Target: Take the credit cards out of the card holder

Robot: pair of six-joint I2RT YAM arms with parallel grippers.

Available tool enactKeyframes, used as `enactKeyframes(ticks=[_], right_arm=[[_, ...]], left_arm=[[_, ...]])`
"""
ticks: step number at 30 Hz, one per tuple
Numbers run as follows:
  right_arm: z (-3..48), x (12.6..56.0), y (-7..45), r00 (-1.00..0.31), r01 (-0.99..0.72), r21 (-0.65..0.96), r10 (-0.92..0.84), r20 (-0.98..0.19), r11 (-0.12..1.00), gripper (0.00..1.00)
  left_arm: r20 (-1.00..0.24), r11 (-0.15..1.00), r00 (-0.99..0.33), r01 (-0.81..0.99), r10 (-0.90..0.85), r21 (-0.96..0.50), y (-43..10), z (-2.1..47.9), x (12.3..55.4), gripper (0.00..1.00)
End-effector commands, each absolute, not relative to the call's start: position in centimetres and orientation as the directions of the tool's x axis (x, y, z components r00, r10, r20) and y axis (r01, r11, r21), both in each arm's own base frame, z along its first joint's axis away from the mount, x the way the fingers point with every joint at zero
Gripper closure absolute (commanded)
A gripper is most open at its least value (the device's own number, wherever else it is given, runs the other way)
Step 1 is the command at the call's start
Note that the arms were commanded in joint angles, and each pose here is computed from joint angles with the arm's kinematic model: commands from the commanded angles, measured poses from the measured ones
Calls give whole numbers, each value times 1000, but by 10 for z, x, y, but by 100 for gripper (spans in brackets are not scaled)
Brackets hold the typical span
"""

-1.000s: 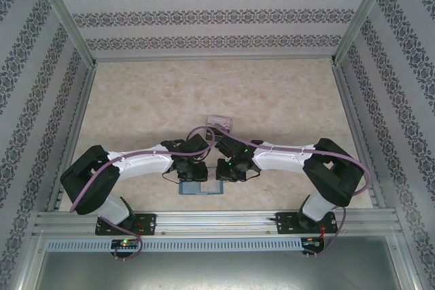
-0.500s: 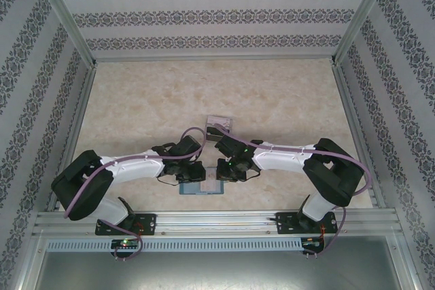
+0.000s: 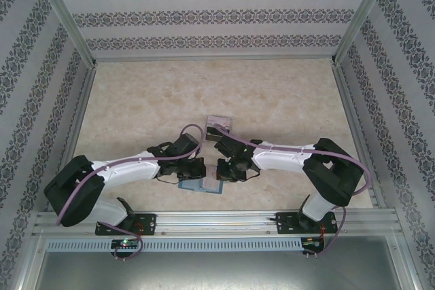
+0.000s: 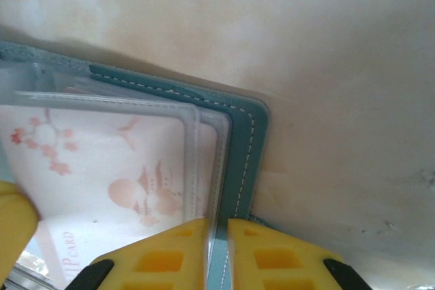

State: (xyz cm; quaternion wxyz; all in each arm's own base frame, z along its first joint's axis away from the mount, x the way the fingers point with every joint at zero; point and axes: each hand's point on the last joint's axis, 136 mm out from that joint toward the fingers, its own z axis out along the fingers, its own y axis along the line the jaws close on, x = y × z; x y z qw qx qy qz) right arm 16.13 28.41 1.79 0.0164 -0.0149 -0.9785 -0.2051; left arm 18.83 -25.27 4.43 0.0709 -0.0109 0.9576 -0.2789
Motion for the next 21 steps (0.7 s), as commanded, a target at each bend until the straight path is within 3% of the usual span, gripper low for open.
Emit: enactKeyframes(ticks=[1,21], right_arm=[[9,156,276,-999,11,340,-4,43,940,82],[10,157,273,-999,7,317,-6,41,949,82]], left_arm=[[-142,871,-988,14,-64,-491,-240,46,188,93],[-193,955,-981,27,-32,-297,-197,64,185,94]])
